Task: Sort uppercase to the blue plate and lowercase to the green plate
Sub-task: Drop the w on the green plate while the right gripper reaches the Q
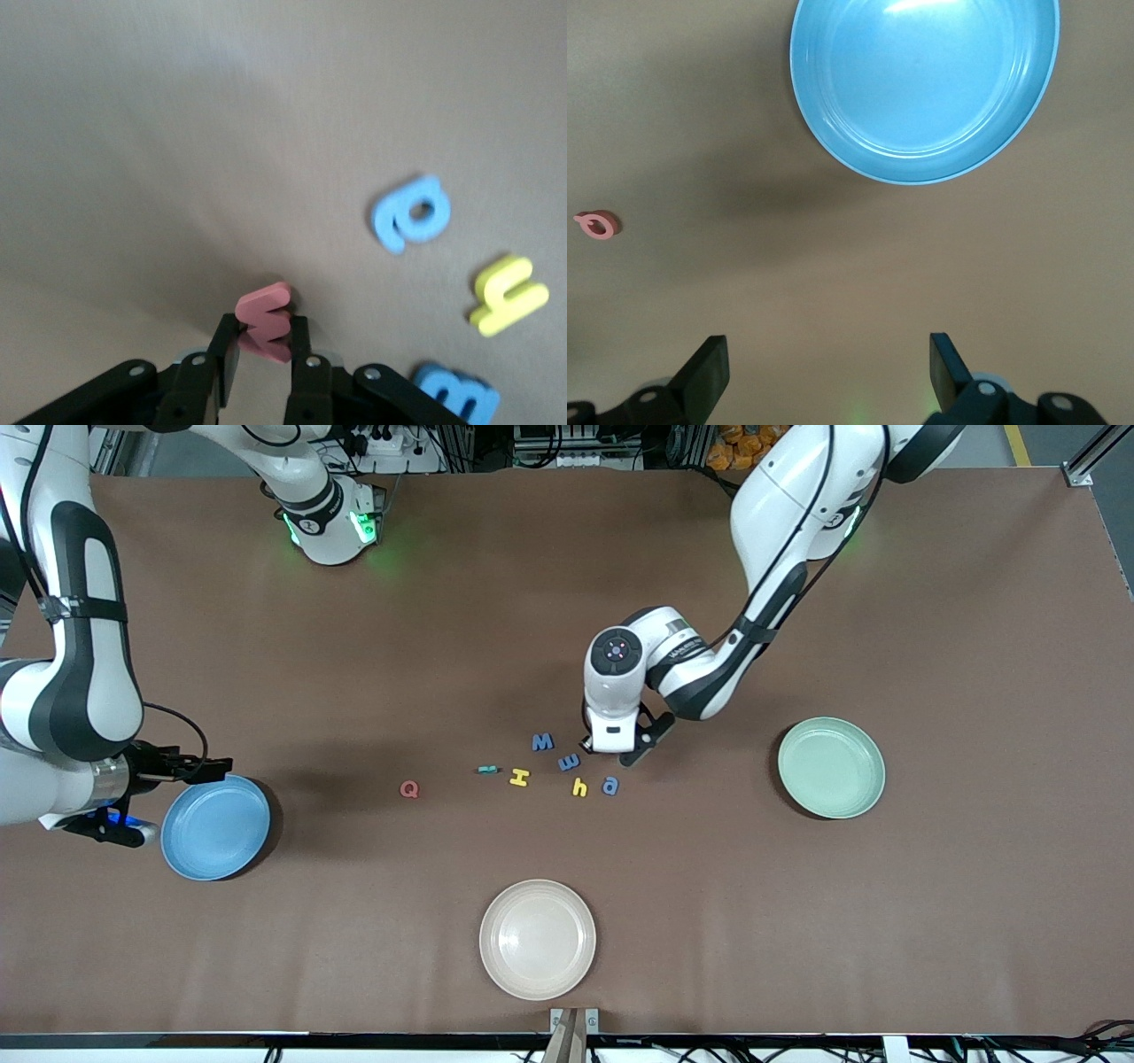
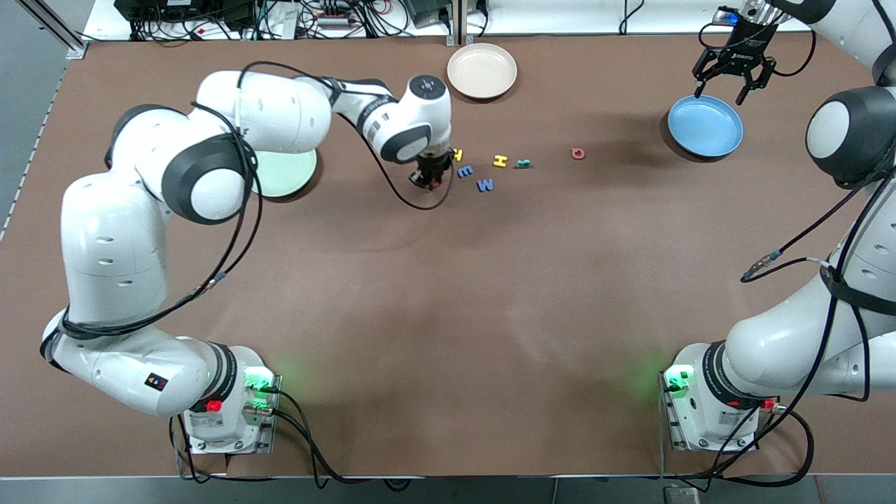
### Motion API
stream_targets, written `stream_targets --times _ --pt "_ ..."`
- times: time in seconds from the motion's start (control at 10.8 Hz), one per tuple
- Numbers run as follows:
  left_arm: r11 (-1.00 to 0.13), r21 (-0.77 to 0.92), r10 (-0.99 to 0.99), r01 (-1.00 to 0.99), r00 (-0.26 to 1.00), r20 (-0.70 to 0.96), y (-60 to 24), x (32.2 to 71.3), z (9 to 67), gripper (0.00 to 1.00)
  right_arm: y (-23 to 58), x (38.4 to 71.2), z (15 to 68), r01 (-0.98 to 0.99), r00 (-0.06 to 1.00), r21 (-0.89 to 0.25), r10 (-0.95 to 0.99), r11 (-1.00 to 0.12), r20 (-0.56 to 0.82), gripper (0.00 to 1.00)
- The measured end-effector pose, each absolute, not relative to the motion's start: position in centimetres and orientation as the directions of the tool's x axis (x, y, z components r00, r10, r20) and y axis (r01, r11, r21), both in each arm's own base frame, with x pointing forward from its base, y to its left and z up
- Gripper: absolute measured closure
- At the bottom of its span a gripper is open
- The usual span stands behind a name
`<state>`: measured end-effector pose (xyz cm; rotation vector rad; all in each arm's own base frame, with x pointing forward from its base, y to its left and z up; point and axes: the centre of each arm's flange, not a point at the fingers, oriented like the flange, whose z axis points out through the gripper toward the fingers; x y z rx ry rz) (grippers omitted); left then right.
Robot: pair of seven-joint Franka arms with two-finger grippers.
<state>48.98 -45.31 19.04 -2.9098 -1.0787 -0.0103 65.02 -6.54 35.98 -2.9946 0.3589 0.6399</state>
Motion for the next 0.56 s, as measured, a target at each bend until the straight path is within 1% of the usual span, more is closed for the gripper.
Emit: stream_targets --times 0.37,0.56 --pt "-0.873 -0.117 0.472 0.473 0.881 0.042 -37.3 54.2 27.9 0.72 -5.9 65.1 35.5 -0.236 0.885 -0.023 -0.205 -0.971 -0.418 0.0" --pt "-0.917 -0.127 0.379 0.378 0.925 0.015 -31.3 55.9 30.5 0.72 -4.8 65.3 35.2 -0.258 0.881 -0.091 -0.196 -0.962 -0.43 0.0"
